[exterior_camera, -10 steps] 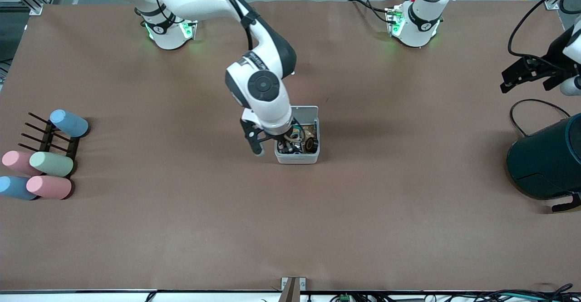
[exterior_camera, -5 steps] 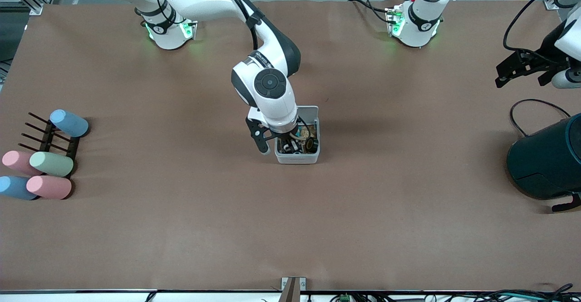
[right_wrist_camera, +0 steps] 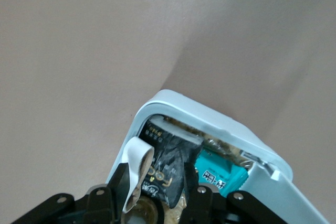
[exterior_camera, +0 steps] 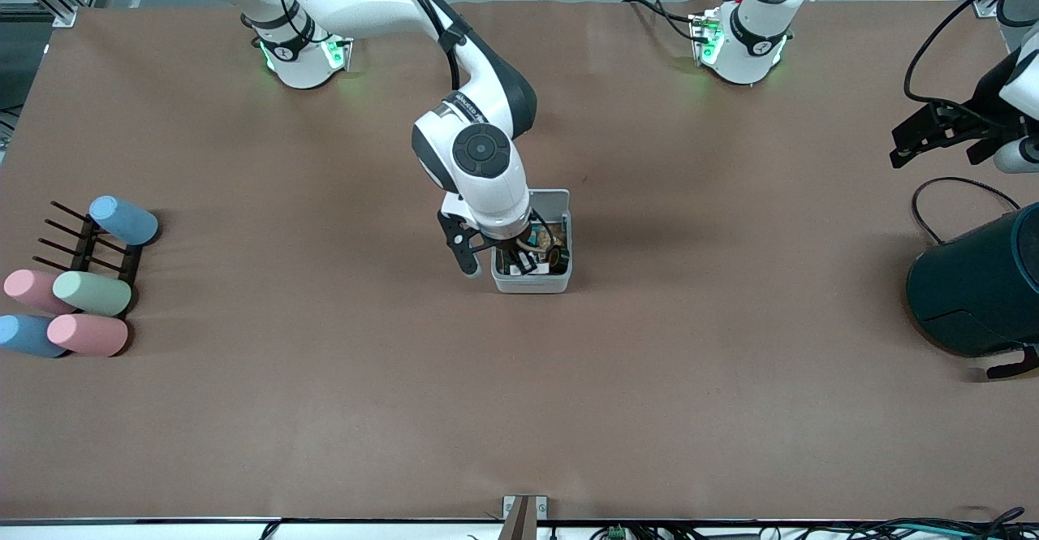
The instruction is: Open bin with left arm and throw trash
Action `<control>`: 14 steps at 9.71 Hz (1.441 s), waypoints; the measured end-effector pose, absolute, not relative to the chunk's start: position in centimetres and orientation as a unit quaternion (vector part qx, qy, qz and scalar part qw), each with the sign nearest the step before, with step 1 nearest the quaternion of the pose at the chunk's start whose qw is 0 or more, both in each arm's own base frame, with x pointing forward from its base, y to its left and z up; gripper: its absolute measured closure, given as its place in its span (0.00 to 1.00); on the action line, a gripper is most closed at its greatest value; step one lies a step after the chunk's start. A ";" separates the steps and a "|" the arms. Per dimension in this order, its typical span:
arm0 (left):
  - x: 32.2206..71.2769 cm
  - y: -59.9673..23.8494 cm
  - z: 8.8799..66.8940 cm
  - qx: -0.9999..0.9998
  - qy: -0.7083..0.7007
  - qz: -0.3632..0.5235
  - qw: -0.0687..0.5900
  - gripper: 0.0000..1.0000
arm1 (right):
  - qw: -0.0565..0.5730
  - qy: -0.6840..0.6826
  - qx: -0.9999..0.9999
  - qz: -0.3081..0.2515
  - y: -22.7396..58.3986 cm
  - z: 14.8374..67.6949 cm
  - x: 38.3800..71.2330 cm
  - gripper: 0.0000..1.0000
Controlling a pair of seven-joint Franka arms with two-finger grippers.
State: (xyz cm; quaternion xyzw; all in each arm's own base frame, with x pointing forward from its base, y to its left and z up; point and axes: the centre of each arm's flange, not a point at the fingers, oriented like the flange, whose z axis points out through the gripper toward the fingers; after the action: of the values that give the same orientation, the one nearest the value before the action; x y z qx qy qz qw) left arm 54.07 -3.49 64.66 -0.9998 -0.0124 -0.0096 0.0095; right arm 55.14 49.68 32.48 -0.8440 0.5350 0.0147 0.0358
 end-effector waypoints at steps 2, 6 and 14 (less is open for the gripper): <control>54.1 -3.4 64.7 -1.000 -0.013 -0.009 0.009 0.00 | 0.013 0.556 -0.831 0.021 46.4 34.7 57.2 0.49; 54.1 -3.0 64.7 -1.000 -0.017 -0.009 0.008 0.00 | -0.014 0.553 -0.831 0.056 26.3 45.9 63.9 0.49; 54.4 -2.7 64.2 -1.000 -0.020 -0.003 0.007 0.00 | 0.047 0.141 -0.984 0.093 -7.1 62.5 50.2 0.41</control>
State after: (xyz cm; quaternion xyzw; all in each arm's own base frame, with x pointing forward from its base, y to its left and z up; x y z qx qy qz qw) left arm 54.39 -2.73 64.23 -0.9998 -0.0201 -0.0030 0.0066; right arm 50.15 -7.14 62.46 -0.9845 0.1411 0.0933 0.0472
